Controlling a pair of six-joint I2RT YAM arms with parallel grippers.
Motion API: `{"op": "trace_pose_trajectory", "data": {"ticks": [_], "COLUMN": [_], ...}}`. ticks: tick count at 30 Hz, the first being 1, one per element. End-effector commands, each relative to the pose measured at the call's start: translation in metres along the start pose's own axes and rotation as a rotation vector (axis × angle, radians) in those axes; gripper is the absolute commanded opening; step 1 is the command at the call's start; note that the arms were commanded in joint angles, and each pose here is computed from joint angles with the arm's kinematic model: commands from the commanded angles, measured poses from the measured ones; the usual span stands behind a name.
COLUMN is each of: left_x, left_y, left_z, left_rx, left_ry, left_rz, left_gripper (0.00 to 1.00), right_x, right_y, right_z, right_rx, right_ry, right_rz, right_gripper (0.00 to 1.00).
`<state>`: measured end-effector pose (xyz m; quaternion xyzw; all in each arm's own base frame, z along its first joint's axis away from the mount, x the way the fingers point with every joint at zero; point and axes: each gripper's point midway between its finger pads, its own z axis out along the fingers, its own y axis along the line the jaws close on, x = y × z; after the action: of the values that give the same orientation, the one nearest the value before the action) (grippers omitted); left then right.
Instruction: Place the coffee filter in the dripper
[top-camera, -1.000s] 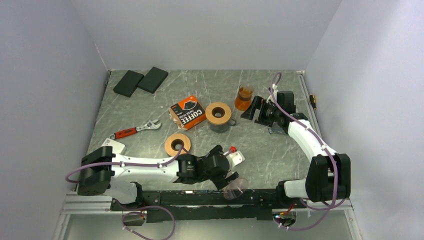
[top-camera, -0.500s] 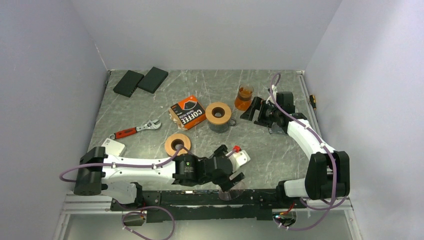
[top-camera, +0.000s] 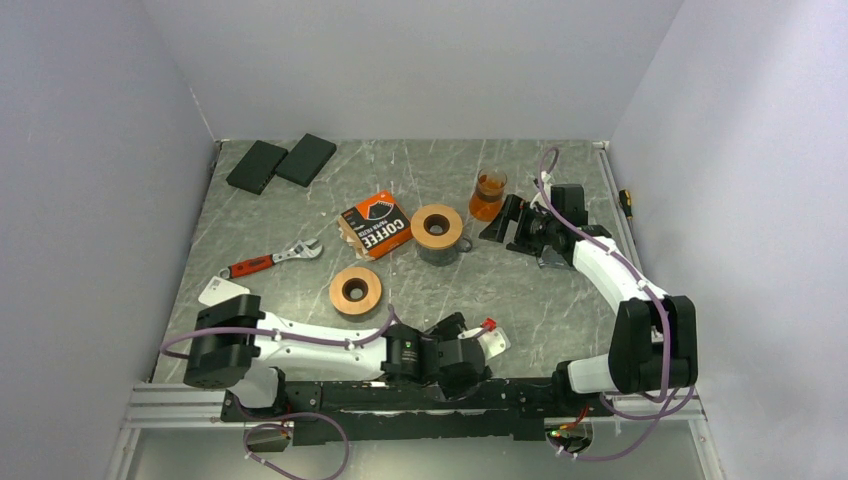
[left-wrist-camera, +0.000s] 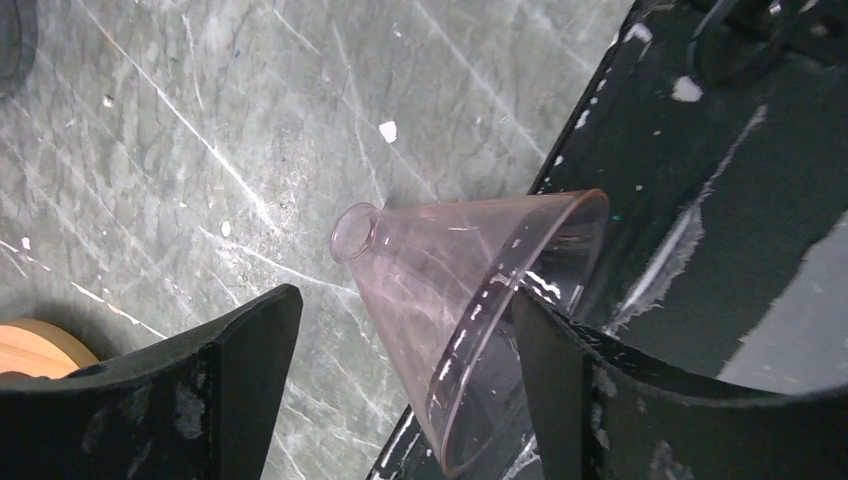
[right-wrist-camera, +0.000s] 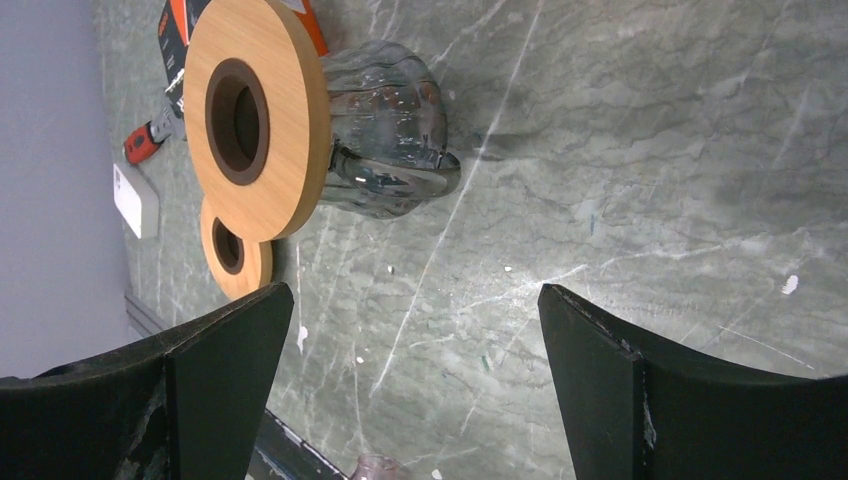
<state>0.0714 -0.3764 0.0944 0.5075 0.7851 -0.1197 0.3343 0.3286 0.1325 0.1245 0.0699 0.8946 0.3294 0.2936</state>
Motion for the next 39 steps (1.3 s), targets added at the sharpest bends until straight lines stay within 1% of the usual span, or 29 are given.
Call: {"op": "trace_pose_trajectory", "data": {"ticks": [1,3,6,10,13,17,19,23,25,32,36,38,39], "left_x": [0.005,0.011,0.013,0.004,-0.007,-0.016,-0.018,-0.023,-0.027,-0.051,-0.071,-0.078,-0.084], "left_y": [0.002,0.006,0.011,0.014,0.014,0.012,0.015,0.027,0.032,0.053,0.065,0.069,0.074], "left_z": [0.010,0.014,0.016,0.012,0.008,0.006,0.008,0.010,0.010,0.007,0.002,0.000,-0.002], "left_rx": [-0.064,-0.099,-0.133,-0.155,-0.146,-0.112,-0.102,-0.083,-0.072,0.008,0.085,0.129,0.143], "left_ry": [0.033,0.058,0.067,0.042,0.020,0.010,0.013,0.023,0.017,-0.021,-0.058,-0.072,-0.082], "left_rz": [0.002,0.014,0.016,0.000,-0.004,-0.023,-0.046,-0.108,-0.138,-0.273,-0.374,-0.418,-0.435], "left_gripper": [0.80,0.76,0.63,0.55,0.49,0.36,0.30,0.23,0.15,0.07,0.04,0.00,0.00], "right_x": [-0.006,-0.005,-0.004,-0.004,-0.005,-0.007,-0.006,-0.006,-0.006,-0.014,-0.024,-0.028,-0.030], "right_y": [0.007,0.006,0.005,0.006,0.005,0.007,0.006,0.006,0.007,0.013,0.022,0.024,0.026], "right_z": [0.003,0.004,0.005,0.008,0.010,0.009,0.010,0.009,0.008,-0.004,-0.016,-0.023,-0.026], "right_rx": [-0.051,-0.047,-0.048,-0.057,-0.054,-0.061,-0.058,-0.054,-0.057,-0.042,-0.038,-0.028,-0.025], "right_ry": [-0.010,-0.004,0.001,0.019,0.023,0.015,0.019,0.022,0.018,-0.012,-0.055,-0.078,-0.092], "right_rz": [-0.014,-0.012,-0.006,-0.003,-0.001,0.002,0.002,0.002,0.000,-0.024,-0.052,-0.069,-0.076], "right_gripper": [0.99,0.99,0.99,0.98,0.98,0.98,0.98,0.97,0.97,0.97,0.97,0.97,0.97]}}
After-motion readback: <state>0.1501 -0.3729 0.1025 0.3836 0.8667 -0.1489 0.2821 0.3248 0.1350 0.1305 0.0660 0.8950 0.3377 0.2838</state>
